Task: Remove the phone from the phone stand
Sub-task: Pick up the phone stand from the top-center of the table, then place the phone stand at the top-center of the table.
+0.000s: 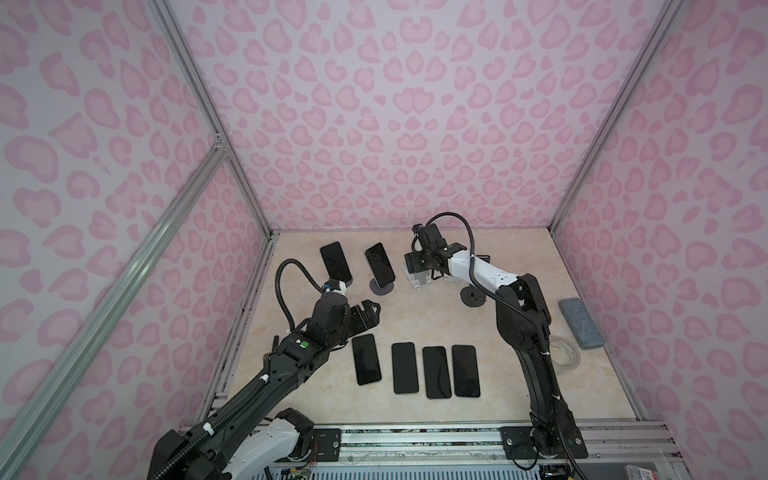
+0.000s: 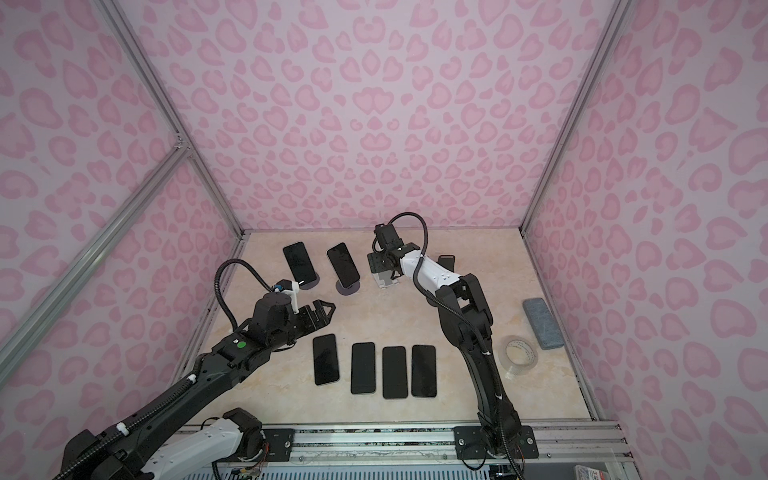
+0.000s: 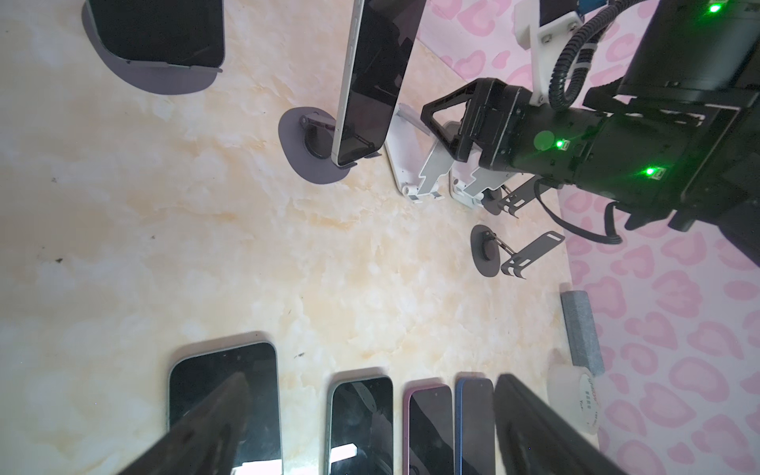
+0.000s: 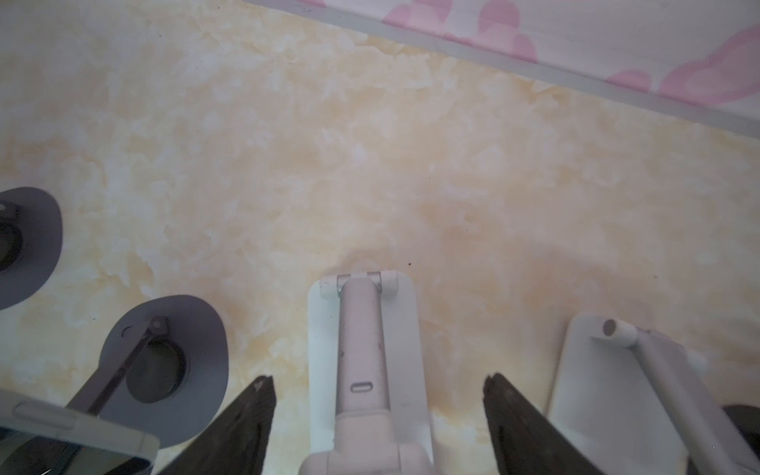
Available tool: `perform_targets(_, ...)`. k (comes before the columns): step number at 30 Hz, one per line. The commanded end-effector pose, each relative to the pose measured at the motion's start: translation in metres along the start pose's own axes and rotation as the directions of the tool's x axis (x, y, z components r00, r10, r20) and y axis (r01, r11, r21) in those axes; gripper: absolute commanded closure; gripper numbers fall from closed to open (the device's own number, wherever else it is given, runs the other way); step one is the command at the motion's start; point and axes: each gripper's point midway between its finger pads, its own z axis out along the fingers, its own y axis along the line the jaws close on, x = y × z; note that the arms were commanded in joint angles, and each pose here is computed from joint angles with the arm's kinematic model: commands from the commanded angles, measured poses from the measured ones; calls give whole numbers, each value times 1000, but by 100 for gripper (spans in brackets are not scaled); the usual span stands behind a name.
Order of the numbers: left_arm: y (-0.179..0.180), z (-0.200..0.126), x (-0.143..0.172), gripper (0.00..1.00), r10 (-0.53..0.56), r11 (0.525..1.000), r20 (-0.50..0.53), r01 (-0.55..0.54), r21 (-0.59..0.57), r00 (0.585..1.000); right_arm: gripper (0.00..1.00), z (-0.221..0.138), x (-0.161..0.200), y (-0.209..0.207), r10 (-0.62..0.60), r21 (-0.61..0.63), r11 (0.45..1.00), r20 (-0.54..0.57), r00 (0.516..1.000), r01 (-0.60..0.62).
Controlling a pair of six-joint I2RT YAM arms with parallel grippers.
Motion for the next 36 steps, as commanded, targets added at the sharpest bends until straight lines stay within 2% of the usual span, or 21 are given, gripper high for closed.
perform_targets(1, -13, 0, -10, 4, 16, 999, 28, -17, 43, 999, 28, 2, 0, -1, 13, 12, 1000, 3, 1000, -13)
perform_targets(7, -11, -2, -11, 4, 38, 999, 34, -39, 28, 999, 36, -10, -6, -5, 56, 37, 998, 46, 997, -57)
perform_targets(11, -11, -4, -12, 4, 41, 999, 39, -42, 31, 998, 40, -22, -19, -24, 87, 133, 986, 130, 988, -104)
perform_targets(15, -11, -4, -11, 4, 35, 999, 40, -37, 32, 999, 41, -27, -28, -51, 150, 257, 945, 203, 968, -201)
perform_targets(21, -9, -5, -9, 4, 27, 999, 37, -28, 28, 999, 41, -3, -17, -66, 299, 287, 894, 192, 935, -345)
perform_targets(24, -6, -7, -9, 4, 21, 999, 46, -22, 25, 999, 41, 6, -12, -57, 329, 257, 893, 186, 926, -369)
perform_targets(30, -5, -14, -11, 4, 20, 999, 67, -23, 31, 998, 41, 18, -5, -50, 351, 277, 879, 178, 919, -389)
perform_targets(31, -5, -15, -10, 4, 21, 999, 68, -24, 30, 997, 40, 19, -4, -49, 348, 284, 878, 174, 921, -385)
perform_targets(36, -2, -22, -9, 4, 21, 999, 83, -24, 37, 996, 20, 8, -8, -47, 321, 328, 876, 150, 935, -354)
